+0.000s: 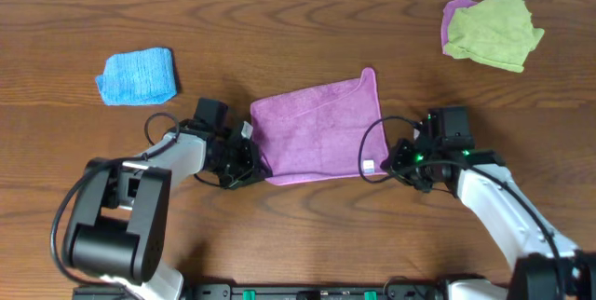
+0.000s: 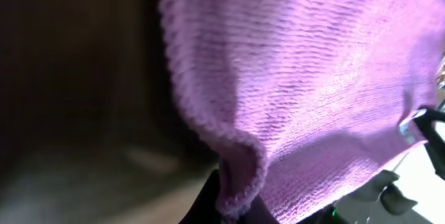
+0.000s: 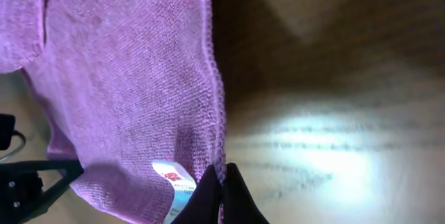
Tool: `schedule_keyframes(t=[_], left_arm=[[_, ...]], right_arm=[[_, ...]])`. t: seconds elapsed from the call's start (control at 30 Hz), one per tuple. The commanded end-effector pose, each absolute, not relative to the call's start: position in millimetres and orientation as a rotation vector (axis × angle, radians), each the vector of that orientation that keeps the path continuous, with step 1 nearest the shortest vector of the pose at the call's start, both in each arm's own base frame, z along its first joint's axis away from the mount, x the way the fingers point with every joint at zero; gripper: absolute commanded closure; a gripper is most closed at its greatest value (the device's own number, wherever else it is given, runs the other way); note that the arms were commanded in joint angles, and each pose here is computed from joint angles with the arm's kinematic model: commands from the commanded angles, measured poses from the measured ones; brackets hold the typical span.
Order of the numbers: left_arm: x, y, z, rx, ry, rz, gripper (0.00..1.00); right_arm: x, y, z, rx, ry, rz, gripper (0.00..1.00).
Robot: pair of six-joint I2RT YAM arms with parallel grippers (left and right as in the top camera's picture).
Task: Fold the cloth
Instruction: 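Lift the near edge with both grippers and fold it forward over the far edge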
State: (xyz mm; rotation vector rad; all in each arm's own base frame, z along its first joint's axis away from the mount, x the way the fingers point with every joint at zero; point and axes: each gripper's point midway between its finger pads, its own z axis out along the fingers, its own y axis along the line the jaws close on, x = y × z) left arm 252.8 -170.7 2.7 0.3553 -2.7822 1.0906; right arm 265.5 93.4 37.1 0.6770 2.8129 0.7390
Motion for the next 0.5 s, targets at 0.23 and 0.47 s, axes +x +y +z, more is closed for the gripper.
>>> schedule_keyframes(t=[0.23,0.47], left_arm=[[253.3,-162.5,36.4,0.252,-2.909,1.104,0.94],[243.9,-160.9,37.3,0.271,-2.878,1.077,0.94]], right_arm=[[250.4,88.7,65.2,0.617,2.777,0.707,0.99],[239.8,88.5,71.1,0.623,2.789,0.711,0.99]])
